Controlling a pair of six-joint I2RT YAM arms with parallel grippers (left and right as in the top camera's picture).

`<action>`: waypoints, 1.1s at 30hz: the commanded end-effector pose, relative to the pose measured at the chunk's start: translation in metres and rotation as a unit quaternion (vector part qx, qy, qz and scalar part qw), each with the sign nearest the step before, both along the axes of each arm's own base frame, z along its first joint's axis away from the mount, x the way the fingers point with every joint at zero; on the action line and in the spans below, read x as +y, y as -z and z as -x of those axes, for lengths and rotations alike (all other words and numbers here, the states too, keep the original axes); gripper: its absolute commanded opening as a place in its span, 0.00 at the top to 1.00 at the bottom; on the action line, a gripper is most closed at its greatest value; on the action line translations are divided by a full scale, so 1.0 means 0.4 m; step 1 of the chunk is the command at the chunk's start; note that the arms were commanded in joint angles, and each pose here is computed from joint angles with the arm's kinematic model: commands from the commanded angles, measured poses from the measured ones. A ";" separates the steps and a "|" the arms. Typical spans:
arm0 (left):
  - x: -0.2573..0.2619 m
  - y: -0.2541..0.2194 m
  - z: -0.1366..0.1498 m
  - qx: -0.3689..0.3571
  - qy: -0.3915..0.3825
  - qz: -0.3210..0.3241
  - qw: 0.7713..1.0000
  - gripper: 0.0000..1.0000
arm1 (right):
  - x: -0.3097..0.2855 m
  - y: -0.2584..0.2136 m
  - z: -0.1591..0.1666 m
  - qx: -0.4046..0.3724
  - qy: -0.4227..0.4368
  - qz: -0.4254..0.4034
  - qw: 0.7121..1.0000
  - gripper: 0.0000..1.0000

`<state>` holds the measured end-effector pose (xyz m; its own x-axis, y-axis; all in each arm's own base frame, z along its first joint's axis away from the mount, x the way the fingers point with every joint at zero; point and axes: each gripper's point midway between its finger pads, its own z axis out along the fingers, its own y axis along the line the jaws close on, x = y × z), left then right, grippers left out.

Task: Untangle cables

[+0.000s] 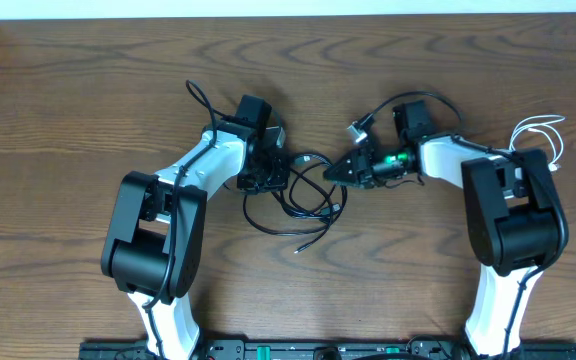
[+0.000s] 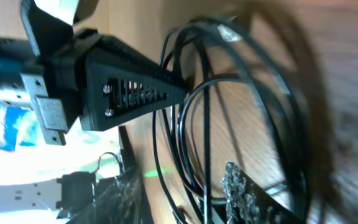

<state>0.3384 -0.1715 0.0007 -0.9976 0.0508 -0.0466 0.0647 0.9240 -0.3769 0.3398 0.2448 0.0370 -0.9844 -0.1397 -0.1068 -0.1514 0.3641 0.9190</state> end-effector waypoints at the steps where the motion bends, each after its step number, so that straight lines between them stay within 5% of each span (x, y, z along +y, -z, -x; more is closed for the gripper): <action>1: 0.026 0.031 0.009 0.007 0.001 -0.026 1.000 0.84 | 0.037 0.003 0.028 -0.014 -0.028 -0.001 1.000 0.59; 13: 0.028 0.031 0.009 0.007 0.000 -0.028 1.000 0.83 | 0.124 0.023 0.106 -0.017 -0.081 0.023 0.996 0.68; 21: 0.028 0.031 0.009 0.007 0.000 -0.028 1.000 0.83 | 0.098 0.068 0.087 -0.024 -0.060 0.081 0.995 0.51; 33: 0.028 0.031 0.009 0.007 0.000 -0.028 1.000 0.83 | 0.100 0.076 0.083 -0.024 -0.054 0.093 0.994 0.51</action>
